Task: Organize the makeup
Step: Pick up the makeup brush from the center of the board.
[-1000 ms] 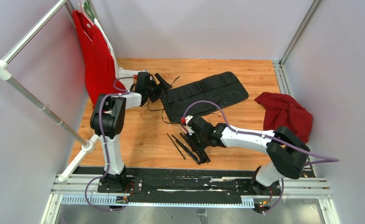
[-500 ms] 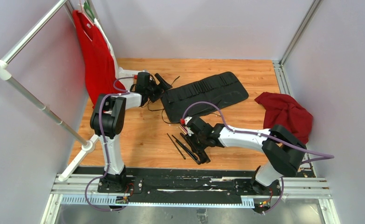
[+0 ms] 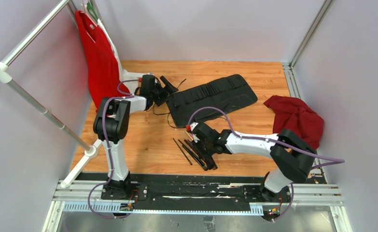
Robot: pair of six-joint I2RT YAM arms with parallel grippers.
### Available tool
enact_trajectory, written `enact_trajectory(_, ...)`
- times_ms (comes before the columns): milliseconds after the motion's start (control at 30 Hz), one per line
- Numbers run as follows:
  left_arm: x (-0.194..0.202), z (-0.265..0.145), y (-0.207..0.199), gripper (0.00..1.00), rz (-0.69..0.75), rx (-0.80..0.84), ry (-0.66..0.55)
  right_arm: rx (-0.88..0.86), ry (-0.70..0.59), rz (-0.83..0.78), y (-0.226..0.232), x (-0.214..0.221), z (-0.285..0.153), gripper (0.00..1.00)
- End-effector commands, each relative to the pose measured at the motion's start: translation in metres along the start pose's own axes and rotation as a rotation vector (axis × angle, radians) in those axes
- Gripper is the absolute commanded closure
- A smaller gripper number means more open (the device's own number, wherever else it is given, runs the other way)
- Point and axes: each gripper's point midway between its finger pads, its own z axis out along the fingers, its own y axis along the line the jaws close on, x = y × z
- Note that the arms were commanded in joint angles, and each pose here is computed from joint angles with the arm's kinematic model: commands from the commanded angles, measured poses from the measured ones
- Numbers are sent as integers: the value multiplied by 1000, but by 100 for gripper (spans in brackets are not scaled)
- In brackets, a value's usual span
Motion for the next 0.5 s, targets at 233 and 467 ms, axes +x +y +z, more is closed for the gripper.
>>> enact_trajectory(233, 21, -4, 45, 2, -33, -129, 63, 38, 34, -3, -3, 12, 4, 82)
enact_trajectory(467, 19, -5, 44, 2, -34, -128, 60, 53, 4, -14, -4, -1, -6, 81)
